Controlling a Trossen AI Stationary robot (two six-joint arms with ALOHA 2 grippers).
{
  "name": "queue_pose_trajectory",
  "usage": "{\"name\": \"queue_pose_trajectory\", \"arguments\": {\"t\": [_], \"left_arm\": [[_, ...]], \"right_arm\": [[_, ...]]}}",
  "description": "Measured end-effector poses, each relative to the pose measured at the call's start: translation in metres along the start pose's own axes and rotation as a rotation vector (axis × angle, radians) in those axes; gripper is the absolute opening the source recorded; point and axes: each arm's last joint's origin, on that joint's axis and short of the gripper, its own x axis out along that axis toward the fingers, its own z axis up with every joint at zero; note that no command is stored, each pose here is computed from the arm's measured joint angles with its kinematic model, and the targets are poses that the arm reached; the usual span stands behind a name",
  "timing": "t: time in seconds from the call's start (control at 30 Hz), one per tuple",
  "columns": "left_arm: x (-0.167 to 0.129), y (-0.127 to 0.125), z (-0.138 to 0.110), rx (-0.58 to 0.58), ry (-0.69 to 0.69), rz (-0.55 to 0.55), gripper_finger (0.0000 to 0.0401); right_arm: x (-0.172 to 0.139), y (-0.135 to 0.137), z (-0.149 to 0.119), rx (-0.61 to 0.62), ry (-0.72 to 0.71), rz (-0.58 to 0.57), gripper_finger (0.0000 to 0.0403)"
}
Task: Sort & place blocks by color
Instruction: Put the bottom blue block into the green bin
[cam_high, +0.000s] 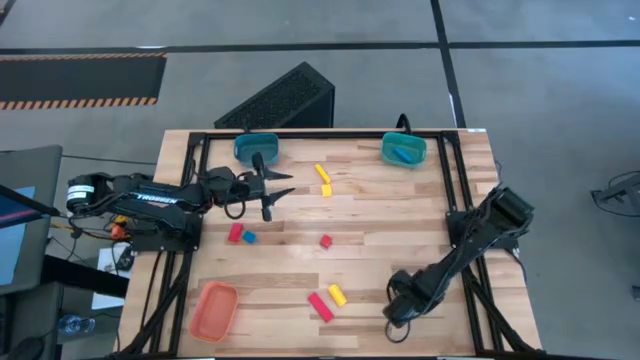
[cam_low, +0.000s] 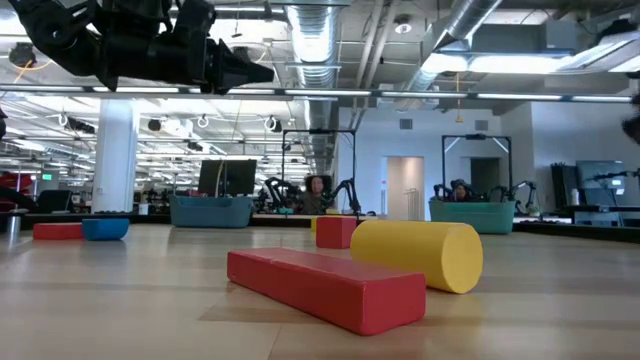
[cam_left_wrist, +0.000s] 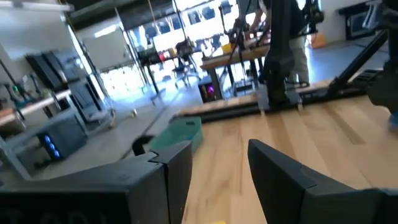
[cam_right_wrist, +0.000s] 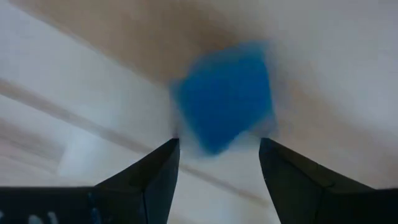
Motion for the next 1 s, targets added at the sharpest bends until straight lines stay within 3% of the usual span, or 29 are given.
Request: {"name": "queue_pose_trajectory", "arguments": {"t": [0.3, 0.4, 0.53, 0.7, 0.83, 1.0], "left_arm": [[0.0, -0.001, -0.002, -0.077, 0.021, -0.004, 0.0148], [0.0, 0.0, -0.002, -0.081, 0.02, -0.002, 0.0148], [0.0, 0.0, -0.002, -0.08, 0.021, 0.021, 0.0148], [0.0, 0.001, -0.002, -0.072, 0.033, 0.05, 0.0148], [0.0, 0.001, -0.003, -0.072, 0.035, 0.049, 0.0148], [0.0, 0.001, -0.002, -0.072, 0.034, 0.049, 0.0148]], "right_arm": [[0.0, -0.003, 0.023, -0.123, 0.042, -0.07, 0.0239], [-0.016, -0.013, 0.03, -0.136, -0.053, -0.111, 0.0236], [-0.037, -0.018, 0.036, -0.145, -0.205, -0.071, 0.0235], [-0.041, -0.015, 0.037, -0.188, -0.218, -0.02, 0.0235], [-0.04, -0.015, 0.041, -0.288, -0.3, -0.056, 0.0235], [-0.043, -0.016, 0.064, -0.298, -0.401, -0.108, 0.0235]]}}
